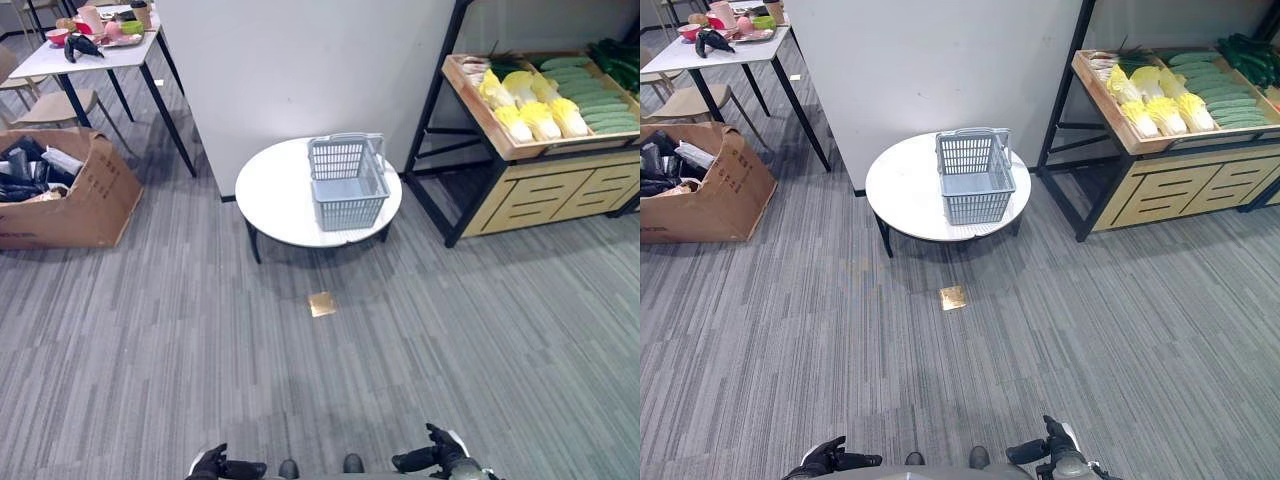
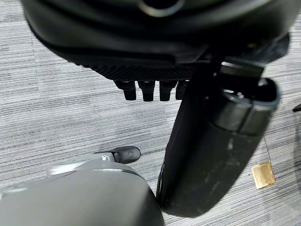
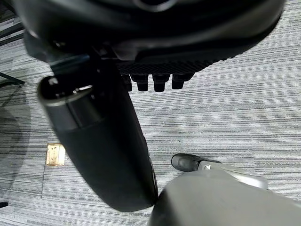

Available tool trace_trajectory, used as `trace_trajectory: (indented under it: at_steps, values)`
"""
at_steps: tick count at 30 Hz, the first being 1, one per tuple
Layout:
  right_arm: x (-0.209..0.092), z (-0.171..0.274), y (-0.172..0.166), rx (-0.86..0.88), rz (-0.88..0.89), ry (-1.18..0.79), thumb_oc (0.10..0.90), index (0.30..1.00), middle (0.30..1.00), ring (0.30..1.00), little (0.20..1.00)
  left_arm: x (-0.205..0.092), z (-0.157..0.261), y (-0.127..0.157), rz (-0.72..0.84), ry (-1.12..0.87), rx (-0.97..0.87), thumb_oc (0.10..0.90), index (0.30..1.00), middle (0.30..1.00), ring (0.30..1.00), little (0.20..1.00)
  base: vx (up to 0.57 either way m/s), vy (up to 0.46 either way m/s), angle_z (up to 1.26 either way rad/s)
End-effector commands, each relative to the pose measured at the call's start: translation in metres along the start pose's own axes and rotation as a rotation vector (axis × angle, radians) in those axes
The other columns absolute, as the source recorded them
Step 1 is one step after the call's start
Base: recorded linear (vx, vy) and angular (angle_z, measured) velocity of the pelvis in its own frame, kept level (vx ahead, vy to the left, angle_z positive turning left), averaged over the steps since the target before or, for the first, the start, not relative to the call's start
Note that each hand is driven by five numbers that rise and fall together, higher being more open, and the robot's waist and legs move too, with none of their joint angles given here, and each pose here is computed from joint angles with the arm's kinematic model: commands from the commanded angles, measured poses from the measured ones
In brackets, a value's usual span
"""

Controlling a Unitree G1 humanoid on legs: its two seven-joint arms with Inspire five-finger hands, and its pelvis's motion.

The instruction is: Get the vegetables into the basket

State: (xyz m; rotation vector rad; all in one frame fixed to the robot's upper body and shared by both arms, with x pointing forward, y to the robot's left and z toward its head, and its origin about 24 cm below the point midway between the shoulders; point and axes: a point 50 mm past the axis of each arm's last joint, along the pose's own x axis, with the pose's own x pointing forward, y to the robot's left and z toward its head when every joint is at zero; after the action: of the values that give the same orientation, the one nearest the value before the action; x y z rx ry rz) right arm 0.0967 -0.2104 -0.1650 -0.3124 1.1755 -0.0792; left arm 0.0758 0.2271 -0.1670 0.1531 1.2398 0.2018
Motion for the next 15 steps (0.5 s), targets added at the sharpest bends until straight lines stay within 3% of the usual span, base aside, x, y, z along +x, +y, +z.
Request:
trace_trajectory:
  at_steps: [1,15]
  values:
    - [-0.0009,-0.0079,-0.0004,-0.071,-0.011,0.031,0.9,1.0,1.0,1.0,1.0,-0.0009,-0.0045,-0.0124,-0.015,0.023,-0.029,0.9,1.0,1.0,1.0,1.0,0.0,-0.011,-0.05]
    - [-0.0005,-0.0086,-0.0062,-0.041,-0.035,0.036,0.9,1.0,1.0,1.0,1.0,-0.001,-0.0045,-0.0118,-0.005,0.017,-0.014,0.9,1.0,1.0,1.0,1.0,0.0,-0.009,-0.05]
